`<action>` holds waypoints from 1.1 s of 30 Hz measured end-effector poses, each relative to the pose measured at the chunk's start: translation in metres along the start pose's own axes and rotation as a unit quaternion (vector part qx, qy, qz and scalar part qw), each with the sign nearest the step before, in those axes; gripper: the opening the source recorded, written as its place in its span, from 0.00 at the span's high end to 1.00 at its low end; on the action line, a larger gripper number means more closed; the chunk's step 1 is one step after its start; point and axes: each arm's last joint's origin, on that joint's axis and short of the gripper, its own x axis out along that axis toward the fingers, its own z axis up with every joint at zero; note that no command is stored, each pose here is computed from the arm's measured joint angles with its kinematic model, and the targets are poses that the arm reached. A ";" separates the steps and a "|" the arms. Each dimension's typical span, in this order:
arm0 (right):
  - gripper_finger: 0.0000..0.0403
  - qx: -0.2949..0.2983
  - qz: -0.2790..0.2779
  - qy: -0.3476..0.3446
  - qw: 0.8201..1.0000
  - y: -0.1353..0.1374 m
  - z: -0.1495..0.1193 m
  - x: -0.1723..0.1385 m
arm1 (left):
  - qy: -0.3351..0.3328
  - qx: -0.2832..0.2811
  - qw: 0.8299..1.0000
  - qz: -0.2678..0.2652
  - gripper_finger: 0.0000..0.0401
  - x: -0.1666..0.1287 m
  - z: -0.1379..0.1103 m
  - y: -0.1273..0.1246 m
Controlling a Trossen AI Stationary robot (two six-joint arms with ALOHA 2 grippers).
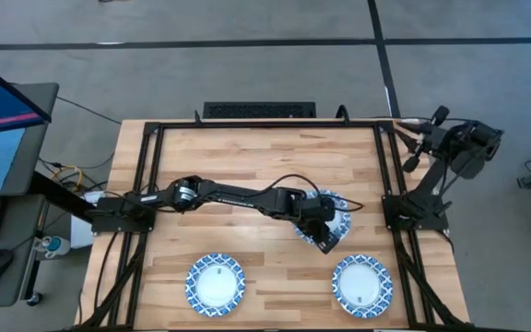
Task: Nest bowls inside each other
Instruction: Stack the white bowl on top of the other white bowl
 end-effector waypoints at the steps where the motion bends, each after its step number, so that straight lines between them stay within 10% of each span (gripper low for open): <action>1: 0.74 -0.005 -0.003 -0.001 1.000 0.000 0.000 0.000 | 0.001 -0.003 1.000 -0.001 0.99 -0.001 0.001 0.000; 17: 0.74 -0.013 -0.028 0.027 0.999 -0.001 -0.003 -0.005 | -0.033 -0.018 0.999 -0.007 0.72 -0.004 0.016 0.008; 33: 0.74 -0.159 0.047 -0.006 0.986 -0.001 0.017 -0.005 | -0.152 -0.003 0.988 -0.011 0.78 -0.066 0.053 -0.003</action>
